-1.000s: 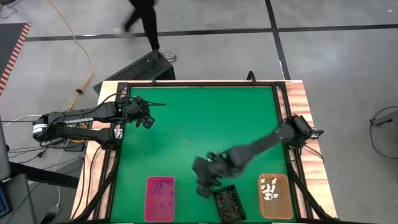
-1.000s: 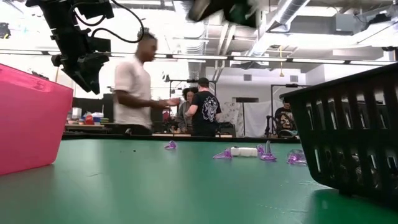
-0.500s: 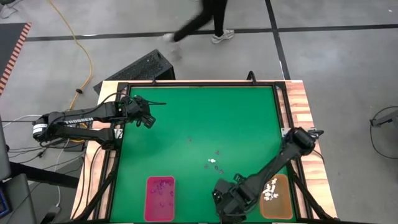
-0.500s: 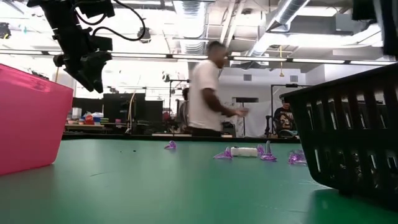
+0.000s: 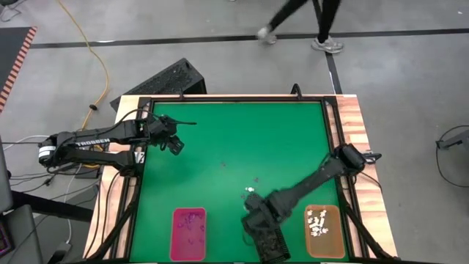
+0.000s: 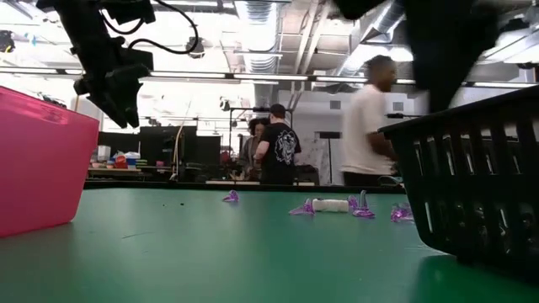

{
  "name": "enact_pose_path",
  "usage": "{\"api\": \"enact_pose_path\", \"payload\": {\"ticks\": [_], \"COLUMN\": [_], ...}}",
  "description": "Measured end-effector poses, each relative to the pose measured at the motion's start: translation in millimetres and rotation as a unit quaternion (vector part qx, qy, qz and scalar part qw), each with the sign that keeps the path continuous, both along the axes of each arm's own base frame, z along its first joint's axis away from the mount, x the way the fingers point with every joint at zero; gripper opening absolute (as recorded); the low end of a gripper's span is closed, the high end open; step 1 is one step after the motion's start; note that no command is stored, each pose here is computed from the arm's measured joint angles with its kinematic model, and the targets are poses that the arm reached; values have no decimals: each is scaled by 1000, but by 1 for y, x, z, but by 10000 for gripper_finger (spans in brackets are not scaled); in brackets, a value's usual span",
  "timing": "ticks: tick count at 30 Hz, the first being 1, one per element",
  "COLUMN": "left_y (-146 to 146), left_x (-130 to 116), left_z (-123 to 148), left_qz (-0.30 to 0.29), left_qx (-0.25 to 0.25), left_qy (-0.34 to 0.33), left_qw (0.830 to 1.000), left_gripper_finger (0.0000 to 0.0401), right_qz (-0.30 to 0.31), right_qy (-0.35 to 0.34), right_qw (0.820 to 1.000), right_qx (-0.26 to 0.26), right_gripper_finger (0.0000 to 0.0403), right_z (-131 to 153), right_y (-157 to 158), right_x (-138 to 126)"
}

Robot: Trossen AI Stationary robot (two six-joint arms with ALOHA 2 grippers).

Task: Sort Halloween decoration
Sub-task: Put the violet witch hat toy into the red organizing bin

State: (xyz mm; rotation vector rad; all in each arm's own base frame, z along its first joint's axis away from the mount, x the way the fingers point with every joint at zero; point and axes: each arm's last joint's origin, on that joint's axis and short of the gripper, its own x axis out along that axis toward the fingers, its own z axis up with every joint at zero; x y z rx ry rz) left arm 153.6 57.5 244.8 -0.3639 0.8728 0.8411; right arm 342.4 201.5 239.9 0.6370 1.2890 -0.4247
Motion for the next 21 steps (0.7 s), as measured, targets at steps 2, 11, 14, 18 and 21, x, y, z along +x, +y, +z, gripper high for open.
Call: {"api": "enact_pose_path", "payload": {"ticks": [2,11,14,18,21], "left_y": [-1,-2,-2,-2,-2], "left_x": [1,1,0,0,0], "left_z": [0,-1,-1,-1,-1], "left_qz": [-12,-21,-21,-25,-22], "left_qx": [-18,-34,-34,-32,-27], "left_qy": [-5,-7,-6,-4,-2], "left_qw": [1000,999,999,999,999], "left_gripper_finger": [219,219,219,219,219], "right_qz": [-23,-29,-32,-34,-39], "right_qy": [4,32,48,42,44], "right_qw": [1000,999,998,998,998], "right_qx": [-2,-9,1,11,11], "right_gripper_finger": [240,233,232,232,232], "right_z": [0,-11,-28,-48,-62], "right_y": [-17,-65,-70,-74,-80], "right_x": [8,23,21,20,18]}}
